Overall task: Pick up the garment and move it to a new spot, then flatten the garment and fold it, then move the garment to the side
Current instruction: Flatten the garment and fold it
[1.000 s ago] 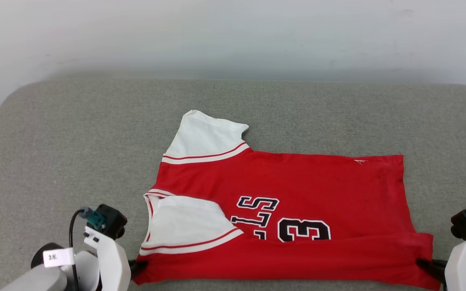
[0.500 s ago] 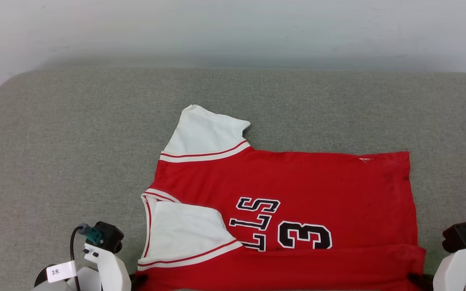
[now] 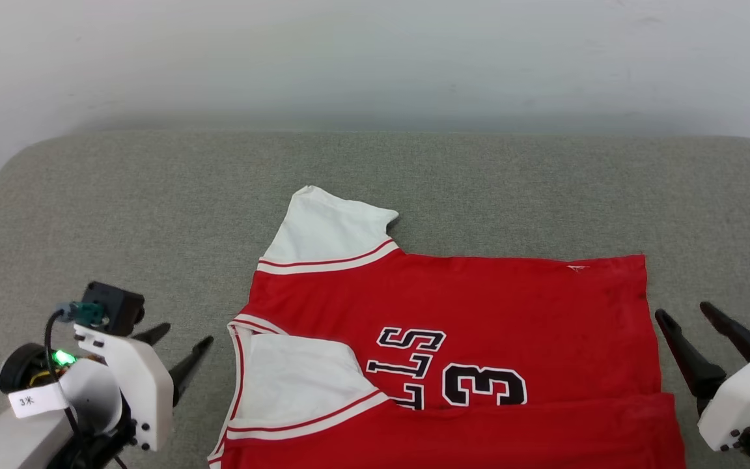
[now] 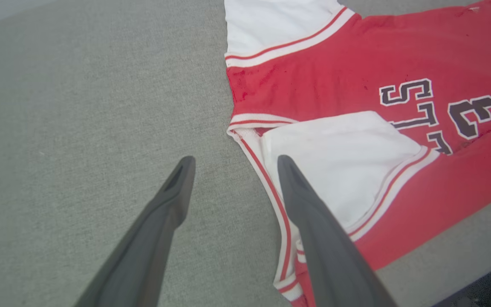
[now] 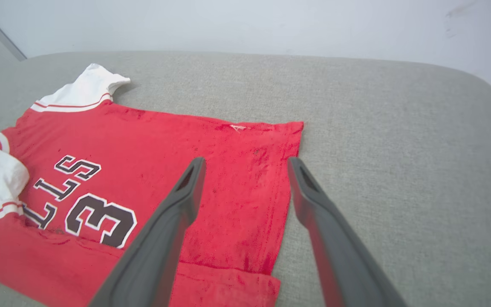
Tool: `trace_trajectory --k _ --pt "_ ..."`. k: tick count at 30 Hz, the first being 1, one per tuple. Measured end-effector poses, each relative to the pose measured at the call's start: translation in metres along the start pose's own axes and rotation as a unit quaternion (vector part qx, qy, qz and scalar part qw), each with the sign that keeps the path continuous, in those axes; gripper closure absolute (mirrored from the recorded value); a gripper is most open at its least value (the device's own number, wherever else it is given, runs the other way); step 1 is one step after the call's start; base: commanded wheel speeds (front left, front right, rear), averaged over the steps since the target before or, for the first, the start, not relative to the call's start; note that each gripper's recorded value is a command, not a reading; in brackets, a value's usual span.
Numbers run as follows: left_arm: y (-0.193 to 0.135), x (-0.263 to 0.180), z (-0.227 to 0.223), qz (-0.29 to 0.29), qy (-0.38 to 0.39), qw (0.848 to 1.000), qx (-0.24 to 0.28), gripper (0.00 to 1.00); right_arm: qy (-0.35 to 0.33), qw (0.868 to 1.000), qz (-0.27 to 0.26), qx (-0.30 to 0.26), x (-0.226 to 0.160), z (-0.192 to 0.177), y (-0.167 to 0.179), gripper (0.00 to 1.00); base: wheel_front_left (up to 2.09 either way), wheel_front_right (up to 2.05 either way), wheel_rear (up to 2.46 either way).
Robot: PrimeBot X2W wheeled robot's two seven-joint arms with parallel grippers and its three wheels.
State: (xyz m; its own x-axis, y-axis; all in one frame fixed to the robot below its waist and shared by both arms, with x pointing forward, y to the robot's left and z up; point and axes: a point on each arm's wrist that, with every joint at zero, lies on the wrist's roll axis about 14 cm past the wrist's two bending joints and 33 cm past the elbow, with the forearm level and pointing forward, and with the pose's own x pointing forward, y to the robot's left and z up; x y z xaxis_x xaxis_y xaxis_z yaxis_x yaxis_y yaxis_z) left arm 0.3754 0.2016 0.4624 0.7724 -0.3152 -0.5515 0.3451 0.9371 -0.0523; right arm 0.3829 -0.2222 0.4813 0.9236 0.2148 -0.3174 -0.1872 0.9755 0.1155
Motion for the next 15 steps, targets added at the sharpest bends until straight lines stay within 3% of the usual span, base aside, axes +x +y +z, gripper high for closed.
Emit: trace_trajectory --k 5,10,15 --pt "0.007 0.009 0.041 0.018 -0.061 0.997 0.038 0.00 -0.111 0.994 -0.019 -0.006 -0.003 0.038 0.004 0.00 0.00 0.00 0.00" --pt "0.005 0.027 0.081 0.017 -0.103 0.993 0.059 0.00 -0.199 0.979 -0.043 -0.013 -0.011 0.066 0.005 0.00 0.00 0.00 0.00" --pt "0.001 0.056 0.109 0.001 -0.113 0.992 0.063 0.00 -0.219 0.974 -0.064 -0.008 -0.011 0.066 0.008 0.00 0.00 0.00 0.00"
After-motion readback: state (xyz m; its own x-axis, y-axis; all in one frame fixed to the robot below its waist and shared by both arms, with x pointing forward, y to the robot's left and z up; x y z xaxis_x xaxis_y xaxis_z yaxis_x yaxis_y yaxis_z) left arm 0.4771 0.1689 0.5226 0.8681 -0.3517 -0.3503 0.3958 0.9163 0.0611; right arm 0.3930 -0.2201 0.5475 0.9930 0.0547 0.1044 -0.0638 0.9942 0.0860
